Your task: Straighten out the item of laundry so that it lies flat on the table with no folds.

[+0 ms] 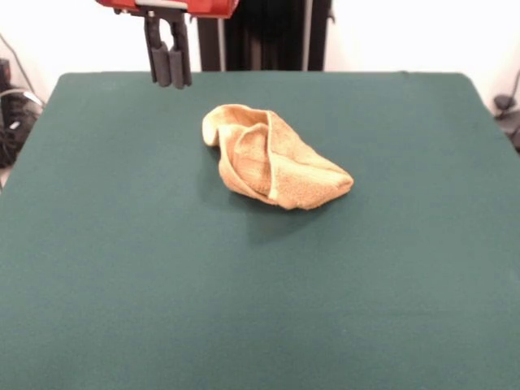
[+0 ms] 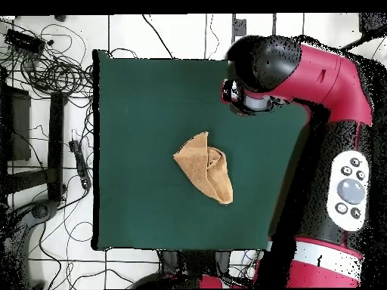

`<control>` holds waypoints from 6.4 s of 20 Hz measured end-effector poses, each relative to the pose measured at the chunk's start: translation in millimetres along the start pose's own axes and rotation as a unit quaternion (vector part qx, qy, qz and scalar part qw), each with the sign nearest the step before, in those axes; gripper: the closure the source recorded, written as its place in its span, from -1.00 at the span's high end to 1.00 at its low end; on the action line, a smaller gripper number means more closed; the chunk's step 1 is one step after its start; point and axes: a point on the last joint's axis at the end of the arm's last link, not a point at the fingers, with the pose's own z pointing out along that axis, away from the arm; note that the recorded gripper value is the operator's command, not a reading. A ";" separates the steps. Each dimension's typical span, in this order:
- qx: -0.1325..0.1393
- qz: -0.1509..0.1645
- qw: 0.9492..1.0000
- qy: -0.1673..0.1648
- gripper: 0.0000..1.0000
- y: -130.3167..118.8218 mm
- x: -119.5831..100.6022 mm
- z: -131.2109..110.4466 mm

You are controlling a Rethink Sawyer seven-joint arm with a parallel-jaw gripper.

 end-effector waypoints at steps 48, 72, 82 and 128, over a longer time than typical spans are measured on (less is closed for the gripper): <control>-0.012 -0.038 0.999 -0.005 -1.00 74.1 22.5 -22.1; -0.009 -0.040 0.999 0.002 -1.00 68.7 -51.5 21.9; -0.010 -0.043 0.999 0.023 -1.00 72.3 -61.5 48.0; -0.019 -0.044 0.997 0.056 -1.00 74.4 -55.0 36.6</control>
